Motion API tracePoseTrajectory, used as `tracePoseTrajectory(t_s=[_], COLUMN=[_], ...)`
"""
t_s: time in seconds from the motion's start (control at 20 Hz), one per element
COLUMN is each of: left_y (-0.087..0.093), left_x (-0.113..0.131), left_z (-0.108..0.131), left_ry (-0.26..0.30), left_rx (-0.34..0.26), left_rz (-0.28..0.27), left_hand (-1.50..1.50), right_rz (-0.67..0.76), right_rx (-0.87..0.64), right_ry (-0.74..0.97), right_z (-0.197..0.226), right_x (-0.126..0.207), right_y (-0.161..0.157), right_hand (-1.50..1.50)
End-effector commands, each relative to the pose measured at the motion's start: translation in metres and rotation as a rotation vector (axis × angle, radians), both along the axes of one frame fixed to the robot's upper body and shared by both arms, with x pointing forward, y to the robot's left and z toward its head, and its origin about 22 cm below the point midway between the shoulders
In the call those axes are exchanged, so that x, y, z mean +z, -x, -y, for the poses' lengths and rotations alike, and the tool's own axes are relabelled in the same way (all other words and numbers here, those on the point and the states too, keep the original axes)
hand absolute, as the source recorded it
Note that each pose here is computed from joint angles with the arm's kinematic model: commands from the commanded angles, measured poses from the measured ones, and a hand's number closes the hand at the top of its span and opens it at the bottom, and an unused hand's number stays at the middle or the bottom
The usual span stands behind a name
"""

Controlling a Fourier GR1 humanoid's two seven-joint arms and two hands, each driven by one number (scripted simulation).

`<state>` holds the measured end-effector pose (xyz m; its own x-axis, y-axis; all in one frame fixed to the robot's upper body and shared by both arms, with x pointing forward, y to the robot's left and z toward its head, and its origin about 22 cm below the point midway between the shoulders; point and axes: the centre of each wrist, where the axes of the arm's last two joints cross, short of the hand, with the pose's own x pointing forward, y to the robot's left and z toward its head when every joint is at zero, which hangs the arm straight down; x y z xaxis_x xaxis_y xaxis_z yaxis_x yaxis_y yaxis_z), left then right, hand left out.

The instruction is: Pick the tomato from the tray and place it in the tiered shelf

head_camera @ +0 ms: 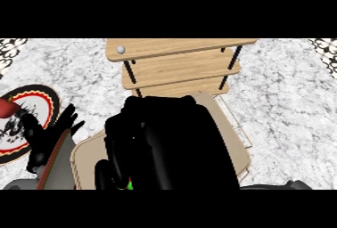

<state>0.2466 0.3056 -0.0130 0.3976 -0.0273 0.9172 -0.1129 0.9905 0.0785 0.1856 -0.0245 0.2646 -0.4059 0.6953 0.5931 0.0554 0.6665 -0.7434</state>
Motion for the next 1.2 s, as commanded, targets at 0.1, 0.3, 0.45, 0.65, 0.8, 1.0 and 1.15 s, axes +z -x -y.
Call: tracePoseTrajectory(t_s=[0.1, 0.3, 0.45, 0.65, 0.8, 1.0, 1.15], left_y=[0.012, -0.004, 0.006, -0.007, 0.002, -0.001, 0.008], left_x=[-0.024, -0.003, -0.014, -0.006, -0.009, -0.012, -0.021], left_z=[0.009, 0.002, 0.021, 0.011, 0.008, 0.003, 0.024], left_ry=[0.024, 0.029, 0.049, 0.049, 0.02, 0.029, 0.041], left_rx=[-0.015, -0.025, -0.032, -0.015, -0.013, -0.018, -0.046], left_rz=[-0.056, -0.064, -0.049, -0.049, -0.05, -0.039, -0.043], left_hand=[0.0, 0.0, 0.0, 0.0, 0.0, 0.0, 0.0], right_rz=[-0.087, -0.069, -0.089, -0.067, -0.086, -0.14, -0.125], right_rx=[-0.183, -0.216, -0.244, -0.256, -0.248, -0.203, -0.218], right_ry=[-0.012, -0.055, -0.079, -0.051, -0.03, 0.051, 0.082], right_z=[0.005, 0.011, 0.019, 0.026, 0.011, 0.033, 0.058], right_x=[0.051, 0.088, 0.108, 0.131, 0.128, 0.136, 0.119], right_y=[-0.017, -0.038, -0.066, -0.078, -0.099, -0.126, -0.163], right_hand=[1.5, 1.5, 1.5, 1.5, 1.5, 1.5, 1.5])
